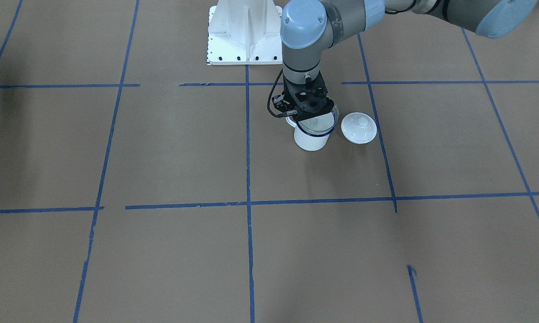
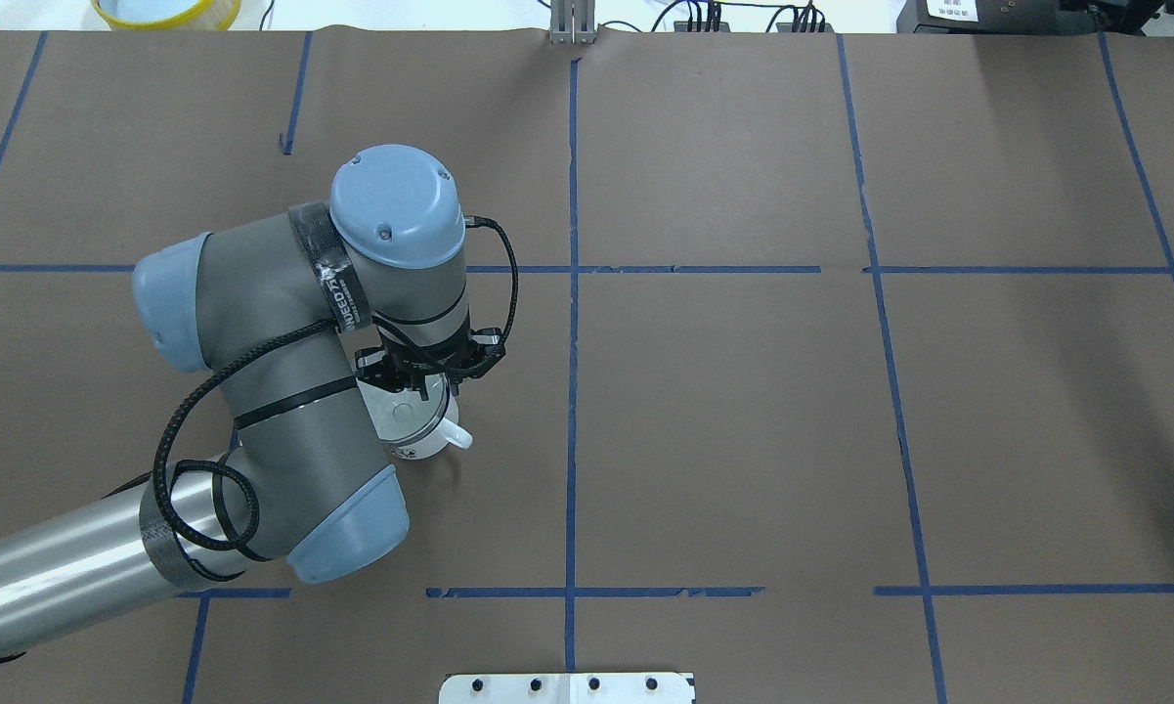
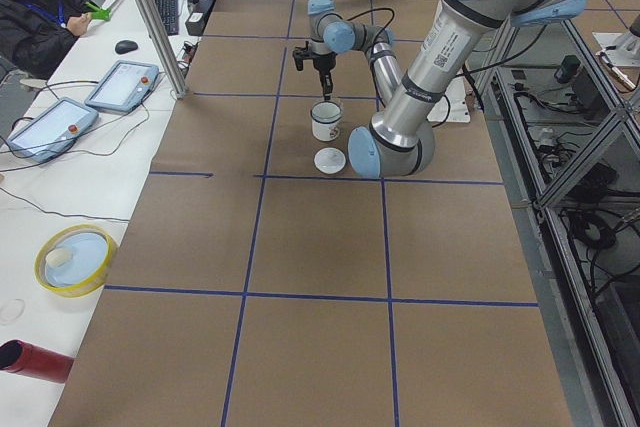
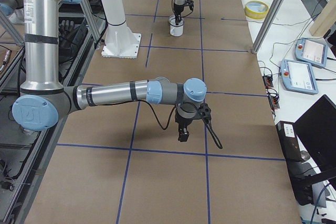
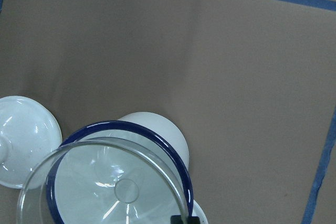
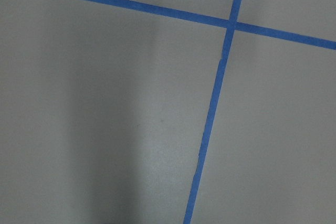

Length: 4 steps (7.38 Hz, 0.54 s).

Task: Place funnel on cup
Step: 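Open the left gripper and withdraw it away from the mug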

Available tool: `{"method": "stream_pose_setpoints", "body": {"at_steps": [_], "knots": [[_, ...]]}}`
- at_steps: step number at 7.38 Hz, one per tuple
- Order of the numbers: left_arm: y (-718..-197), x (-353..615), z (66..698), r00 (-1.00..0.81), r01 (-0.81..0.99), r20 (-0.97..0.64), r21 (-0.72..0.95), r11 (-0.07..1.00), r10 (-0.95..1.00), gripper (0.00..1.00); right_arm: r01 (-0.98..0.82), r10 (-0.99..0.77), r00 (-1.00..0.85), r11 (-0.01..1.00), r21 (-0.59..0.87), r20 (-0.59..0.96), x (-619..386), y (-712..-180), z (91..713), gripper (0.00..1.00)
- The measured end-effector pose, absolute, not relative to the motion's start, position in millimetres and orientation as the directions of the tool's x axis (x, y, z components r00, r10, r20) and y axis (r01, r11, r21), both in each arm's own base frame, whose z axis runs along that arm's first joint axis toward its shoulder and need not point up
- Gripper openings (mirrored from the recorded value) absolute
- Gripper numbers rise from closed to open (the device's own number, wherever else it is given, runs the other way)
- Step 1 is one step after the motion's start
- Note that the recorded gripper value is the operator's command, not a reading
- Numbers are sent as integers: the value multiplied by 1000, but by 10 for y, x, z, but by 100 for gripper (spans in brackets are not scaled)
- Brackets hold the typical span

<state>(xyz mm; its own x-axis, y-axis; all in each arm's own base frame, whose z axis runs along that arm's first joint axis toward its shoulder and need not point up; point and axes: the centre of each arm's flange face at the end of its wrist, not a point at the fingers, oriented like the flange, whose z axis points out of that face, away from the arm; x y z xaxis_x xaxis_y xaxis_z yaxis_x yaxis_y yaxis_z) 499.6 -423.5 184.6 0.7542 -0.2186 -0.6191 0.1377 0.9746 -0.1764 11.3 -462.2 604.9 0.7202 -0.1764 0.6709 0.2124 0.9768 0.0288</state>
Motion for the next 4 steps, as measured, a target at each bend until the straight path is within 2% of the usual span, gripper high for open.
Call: {"method": "stream_pose_setpoints", "body": {"at_steps": [1, 4], "knots": [[-4235, 4995, 1842, 754, 137, -620, -175, 975, -218, 99, 212, -176, 720, 977, 29, 671, 113, -4621, 6049, 100], [-4388, 4567, 1728, 728, 128, -667, -97, 987, -160, 100, 212, -176, 720, 977, 28, 671, 113, -4621, 6050, 100]]}}
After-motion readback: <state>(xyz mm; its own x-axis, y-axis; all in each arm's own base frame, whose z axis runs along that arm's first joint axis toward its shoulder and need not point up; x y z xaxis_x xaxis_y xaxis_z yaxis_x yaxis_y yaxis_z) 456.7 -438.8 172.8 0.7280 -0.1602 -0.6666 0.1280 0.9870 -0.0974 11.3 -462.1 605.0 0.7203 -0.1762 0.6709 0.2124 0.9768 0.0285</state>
